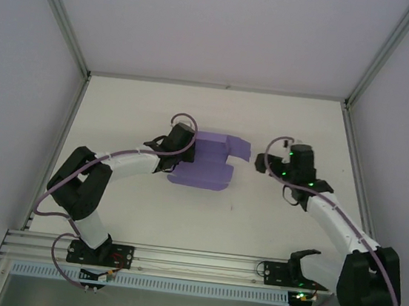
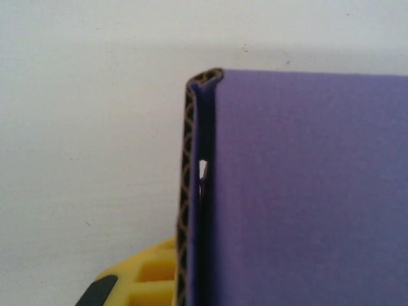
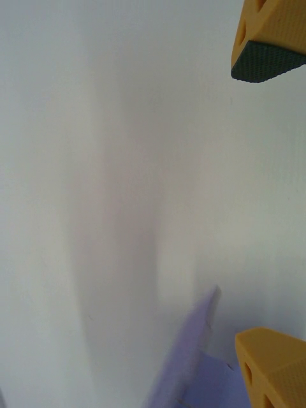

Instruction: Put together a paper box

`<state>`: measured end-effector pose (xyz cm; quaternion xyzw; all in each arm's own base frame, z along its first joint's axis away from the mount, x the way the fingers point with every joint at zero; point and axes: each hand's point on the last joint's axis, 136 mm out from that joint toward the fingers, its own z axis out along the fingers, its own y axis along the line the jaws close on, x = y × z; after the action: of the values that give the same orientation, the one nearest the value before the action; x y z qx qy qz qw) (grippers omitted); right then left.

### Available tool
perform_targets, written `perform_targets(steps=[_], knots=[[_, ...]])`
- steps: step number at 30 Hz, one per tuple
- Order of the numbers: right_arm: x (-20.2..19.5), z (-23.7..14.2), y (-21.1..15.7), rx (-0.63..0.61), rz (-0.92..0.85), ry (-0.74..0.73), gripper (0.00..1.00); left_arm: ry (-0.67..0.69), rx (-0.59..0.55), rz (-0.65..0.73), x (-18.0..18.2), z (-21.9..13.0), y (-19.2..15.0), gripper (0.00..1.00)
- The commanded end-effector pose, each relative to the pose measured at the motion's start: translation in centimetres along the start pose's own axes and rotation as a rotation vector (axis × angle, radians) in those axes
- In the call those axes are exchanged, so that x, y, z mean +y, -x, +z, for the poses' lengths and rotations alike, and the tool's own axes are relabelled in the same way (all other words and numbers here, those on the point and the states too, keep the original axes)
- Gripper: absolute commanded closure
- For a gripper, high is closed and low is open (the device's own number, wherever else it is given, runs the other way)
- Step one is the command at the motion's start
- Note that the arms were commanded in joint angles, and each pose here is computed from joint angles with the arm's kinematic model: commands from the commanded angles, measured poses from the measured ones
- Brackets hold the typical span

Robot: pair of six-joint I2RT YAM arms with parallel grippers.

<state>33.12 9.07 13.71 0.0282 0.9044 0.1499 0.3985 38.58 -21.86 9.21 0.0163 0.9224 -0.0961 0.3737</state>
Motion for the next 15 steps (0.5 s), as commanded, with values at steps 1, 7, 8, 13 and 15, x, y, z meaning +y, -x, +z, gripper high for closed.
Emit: perform_targets(steps=[1,7,8,13,15], knots=[[0.2,0.2,1.4,-0.002,0.02,0.097,0.01,-0.036,-0.009,0.015,-1.1,-0.6,0.9,1.0],[1.6,3.8,1.7,0.131,-0.016,0.223,0.16,-0.03,-0.001,0.016,-1.0,-0.4,0.7,1.0],[2.4,4.2,1.6,0.153,-0.026,0.275,0.19,-0.031,-0.001,0.017,-1.0,-0.4,0.8,1.0],[6.6,3.9,0.6,0.211,-0.077,0.555,0.28,-0.02,0.002,0.011,-1.1,-0.2,1.1,1.0],[7.8,3.3,-0.4,0.239,-0.109,0.626,0.29,-0.012,0.003,0.005,-1.1,-0.1,1.3,1.0]])
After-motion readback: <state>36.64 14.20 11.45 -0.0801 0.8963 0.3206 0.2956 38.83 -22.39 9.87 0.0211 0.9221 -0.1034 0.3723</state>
